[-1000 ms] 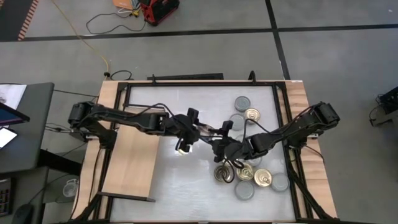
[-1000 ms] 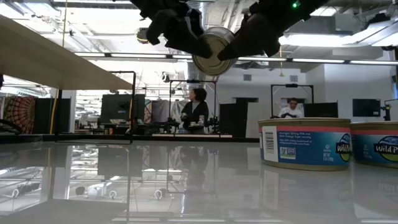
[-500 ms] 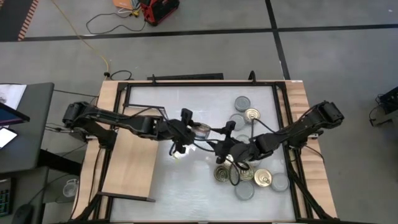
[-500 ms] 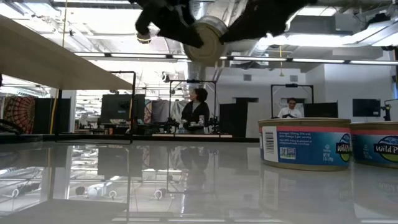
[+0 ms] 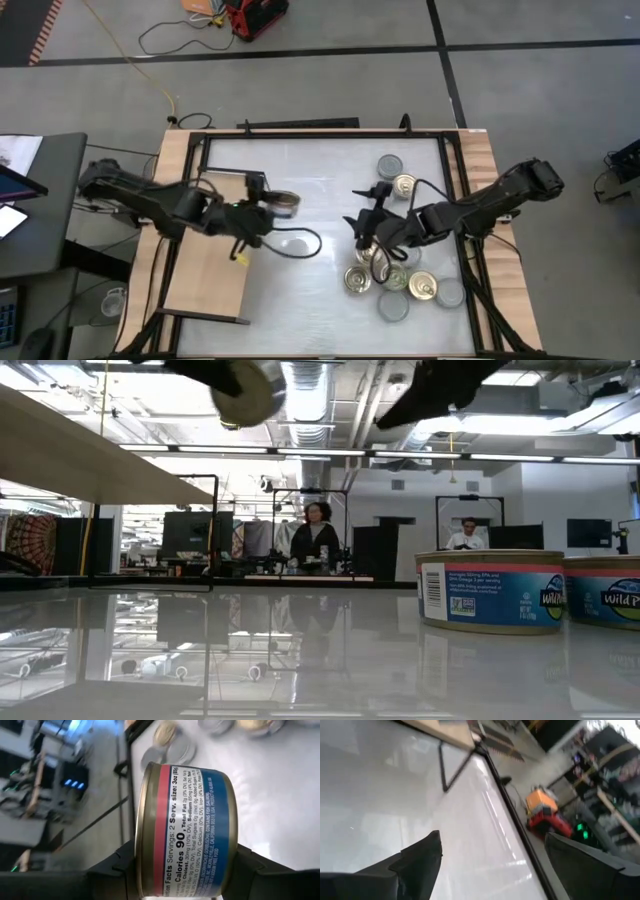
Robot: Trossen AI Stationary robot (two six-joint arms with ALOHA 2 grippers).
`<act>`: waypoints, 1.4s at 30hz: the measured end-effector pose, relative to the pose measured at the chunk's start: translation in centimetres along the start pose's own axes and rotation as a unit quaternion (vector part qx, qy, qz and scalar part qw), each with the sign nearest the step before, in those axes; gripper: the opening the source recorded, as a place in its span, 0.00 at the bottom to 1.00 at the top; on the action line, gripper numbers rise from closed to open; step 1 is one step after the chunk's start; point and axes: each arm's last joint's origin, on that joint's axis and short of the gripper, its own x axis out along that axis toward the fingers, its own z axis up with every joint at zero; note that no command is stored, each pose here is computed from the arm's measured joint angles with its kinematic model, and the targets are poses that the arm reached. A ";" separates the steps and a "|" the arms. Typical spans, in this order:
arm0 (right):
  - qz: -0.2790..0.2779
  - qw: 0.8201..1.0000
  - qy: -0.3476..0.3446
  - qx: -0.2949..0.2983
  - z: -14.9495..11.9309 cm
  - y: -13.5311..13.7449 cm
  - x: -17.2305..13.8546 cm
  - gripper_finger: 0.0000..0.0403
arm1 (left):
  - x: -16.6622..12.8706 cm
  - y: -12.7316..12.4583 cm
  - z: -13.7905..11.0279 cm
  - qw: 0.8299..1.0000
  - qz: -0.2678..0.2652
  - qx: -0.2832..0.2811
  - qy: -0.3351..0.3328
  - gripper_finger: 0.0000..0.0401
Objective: Stack canned seafood by type on shelf
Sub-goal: Put the blue tuna can on the shelf
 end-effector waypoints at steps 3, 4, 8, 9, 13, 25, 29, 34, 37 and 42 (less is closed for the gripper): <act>-0.008 1.000 0.008 0.020 -0.2 -0.2 0.6 0.94 | -1.1 -0.6 -0.8 1.000 0.011 -0.012 0.026 0.45; -0.009 1.000 0.010 0.023 -0.2 -0.3 0.7 0.94 | -1.3 -0.8 -1.0 0.999 0.010 -0.018 0.034 0.45; -0.015 0.999 0.012 0.045 -0.2 -0.6 1.0 0.93 | -2.0 -1.6 -2.1 0.996 0.003 -0.036 0.076 0.45; -0.017 0.999 0.013 0.050 -0.3 -0.7 1.1 0.93 | -2.1 -1.8 -2.5 0.995 0.003 -0.041 0.088 0.45; -0.017 0.998 0.010 0.057 -0.2 -0.7 1.1 0.93 | -2.6 -1.9 -4.0 0.987 0.011 -0.066 0.145 0.46; -0.021 0.995 -0.018 0.097 0.6 -1.0 1.2 0.93 | -3.5 -1.8 -6.5 0.963 0.000 -0.087 0.253 0.46; -0.022 0.994 -0.019 0.109 0.6 -1.0 1.2 0.93 | -3.5 -1.9 -6.6 0.960 -0.016 -0.094 0.263 0.46; -0.021 0.992 -0.019 0.120 0.6 -1.0 1.2 0.93 | -3.2 -2.3 -6.5 0.955 -0.034 -0.093 0.279 0.46; -0.021 0.992 -0.019 0.120 0.6 -1.0 1.2 0.93 | -2.9 -2.6 -6.3 0.954 -0.029 -0.089 0.284 0.49; -0.021 0.992 -0.019 0.119 0.6 -1.0 1.2 0.93 | -1.9 -3.6 -5.8 0.951 -0.027 -0.066 0.302 0.58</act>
